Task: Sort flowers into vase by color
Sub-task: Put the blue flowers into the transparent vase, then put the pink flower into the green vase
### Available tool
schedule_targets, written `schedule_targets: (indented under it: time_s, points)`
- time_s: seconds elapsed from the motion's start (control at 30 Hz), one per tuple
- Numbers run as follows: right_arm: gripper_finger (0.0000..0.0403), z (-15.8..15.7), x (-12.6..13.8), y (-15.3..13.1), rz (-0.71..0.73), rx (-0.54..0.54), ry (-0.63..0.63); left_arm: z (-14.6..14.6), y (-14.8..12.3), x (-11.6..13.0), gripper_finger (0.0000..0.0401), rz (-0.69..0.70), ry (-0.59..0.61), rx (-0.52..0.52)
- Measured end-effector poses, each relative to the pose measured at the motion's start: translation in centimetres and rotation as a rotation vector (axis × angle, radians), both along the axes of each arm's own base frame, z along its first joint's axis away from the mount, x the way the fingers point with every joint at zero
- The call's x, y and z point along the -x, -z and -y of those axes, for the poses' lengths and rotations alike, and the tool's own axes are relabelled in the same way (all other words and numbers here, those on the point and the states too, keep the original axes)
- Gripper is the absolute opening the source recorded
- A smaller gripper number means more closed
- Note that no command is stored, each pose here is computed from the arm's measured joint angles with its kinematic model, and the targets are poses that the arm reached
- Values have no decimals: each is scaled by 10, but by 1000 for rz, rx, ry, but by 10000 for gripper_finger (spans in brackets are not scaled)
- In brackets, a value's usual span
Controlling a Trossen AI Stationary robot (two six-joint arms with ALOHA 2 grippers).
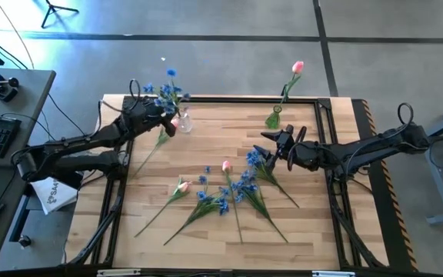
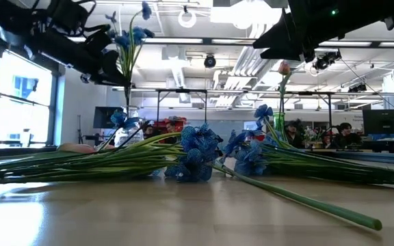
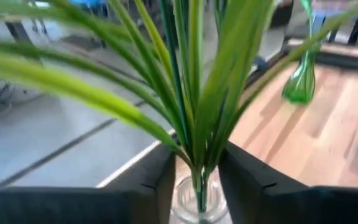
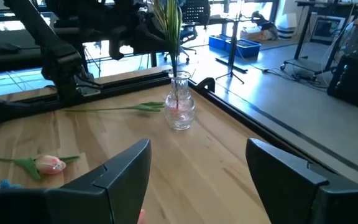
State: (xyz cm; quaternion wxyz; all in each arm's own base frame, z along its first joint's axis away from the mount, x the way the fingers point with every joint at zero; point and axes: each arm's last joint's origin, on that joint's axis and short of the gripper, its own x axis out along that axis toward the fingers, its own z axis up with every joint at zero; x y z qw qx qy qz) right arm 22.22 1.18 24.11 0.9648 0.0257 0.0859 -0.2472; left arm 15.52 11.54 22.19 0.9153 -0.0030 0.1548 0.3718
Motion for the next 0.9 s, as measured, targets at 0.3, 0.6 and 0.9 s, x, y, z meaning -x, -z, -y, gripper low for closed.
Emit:
schedule_targets:
  time_s: [0.3, 0.6, 0.9]
  points:
    - [258, 5, 1, 3, -19, -22, 28, -1, -36, 4, 174, -225, -37, 128]
    - [258, 17, 4, 16, -109, -106, 87, 4, -69, 11, 227, -292, -79, 204]
    - [258, 18, 6, 18, -146, -102, 95, 20, -99, 17, 226, -358, -51, 253]
